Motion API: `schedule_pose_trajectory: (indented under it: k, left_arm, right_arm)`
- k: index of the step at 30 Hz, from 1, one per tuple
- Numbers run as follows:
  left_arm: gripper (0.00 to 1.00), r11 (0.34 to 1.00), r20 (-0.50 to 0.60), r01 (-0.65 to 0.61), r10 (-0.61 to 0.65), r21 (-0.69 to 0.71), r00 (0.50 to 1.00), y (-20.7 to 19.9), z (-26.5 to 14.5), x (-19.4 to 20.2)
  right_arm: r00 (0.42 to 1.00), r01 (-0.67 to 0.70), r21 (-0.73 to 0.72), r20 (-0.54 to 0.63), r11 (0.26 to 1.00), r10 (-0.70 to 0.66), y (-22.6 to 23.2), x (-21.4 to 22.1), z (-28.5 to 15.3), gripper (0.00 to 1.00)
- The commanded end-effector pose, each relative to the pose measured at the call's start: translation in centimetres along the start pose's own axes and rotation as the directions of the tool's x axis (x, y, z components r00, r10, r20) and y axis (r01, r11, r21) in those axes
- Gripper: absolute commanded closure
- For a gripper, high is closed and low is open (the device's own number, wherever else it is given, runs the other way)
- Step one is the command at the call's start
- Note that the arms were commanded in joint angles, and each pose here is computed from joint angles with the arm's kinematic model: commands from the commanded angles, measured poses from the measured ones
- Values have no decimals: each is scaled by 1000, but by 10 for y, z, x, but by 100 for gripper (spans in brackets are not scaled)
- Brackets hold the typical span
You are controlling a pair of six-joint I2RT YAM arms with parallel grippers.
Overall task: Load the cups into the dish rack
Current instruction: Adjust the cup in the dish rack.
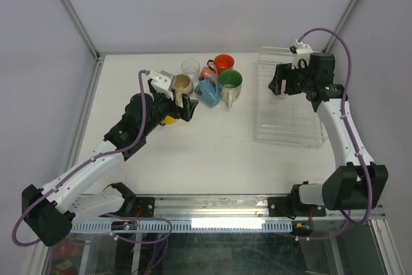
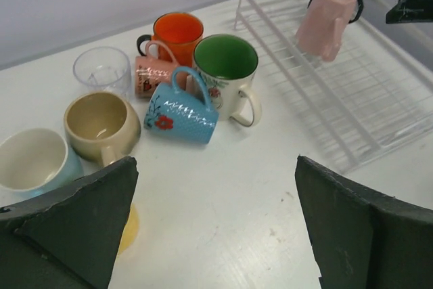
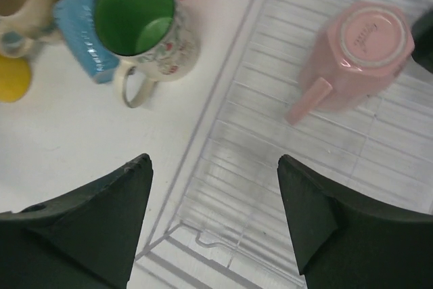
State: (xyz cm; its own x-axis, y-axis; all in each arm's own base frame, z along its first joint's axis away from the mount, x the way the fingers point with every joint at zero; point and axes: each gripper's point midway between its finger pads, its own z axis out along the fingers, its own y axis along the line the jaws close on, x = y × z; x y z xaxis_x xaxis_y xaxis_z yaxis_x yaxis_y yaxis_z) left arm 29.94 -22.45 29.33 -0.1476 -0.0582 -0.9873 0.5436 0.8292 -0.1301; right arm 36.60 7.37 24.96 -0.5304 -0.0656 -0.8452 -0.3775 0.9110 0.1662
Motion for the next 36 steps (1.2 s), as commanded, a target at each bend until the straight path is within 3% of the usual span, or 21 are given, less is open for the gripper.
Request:
schedule_pose_trajectory:
  k: [1, 7, 11, 14, 30, 36]
  left_arm:
    - [1, 996, 49, -81, 83, -46, 995, 10, -10, -17]
    - [1, 994, 42, -90, 93, -58, 995, 14, -11, -14]
    - [1, 993, 34, -100, 102, -65, 994, 16, -10, -11]
    - [1, 992, 33, -106, 109, -70, 994, 17, -10, -11]
    - [1, 990, 25, -123, 125, -75, 992, 19, -9, -8]
    - [1, 989, 28, -126, 128, -75, 991, 19, -10, -9]
  right_arm:
    - [993, -114, 319, 33, 941, 109, -48, -8, 10, 22]
    - [974, -216, 466, 47, 858, 220, -71, 2, 39, 22]
    - [944, -295, 573, 50, 764, 327, -92, 14, 58, 23]
    - [931, -306, 595, 24, 744, 364, -98, 23, 72, 23]
    - [936, -275, 615, -3, 739, 352, -117, 40, 114, 50]
    - [947, -244, 606, -18, 757, 320, -125, 42, 122, 65]
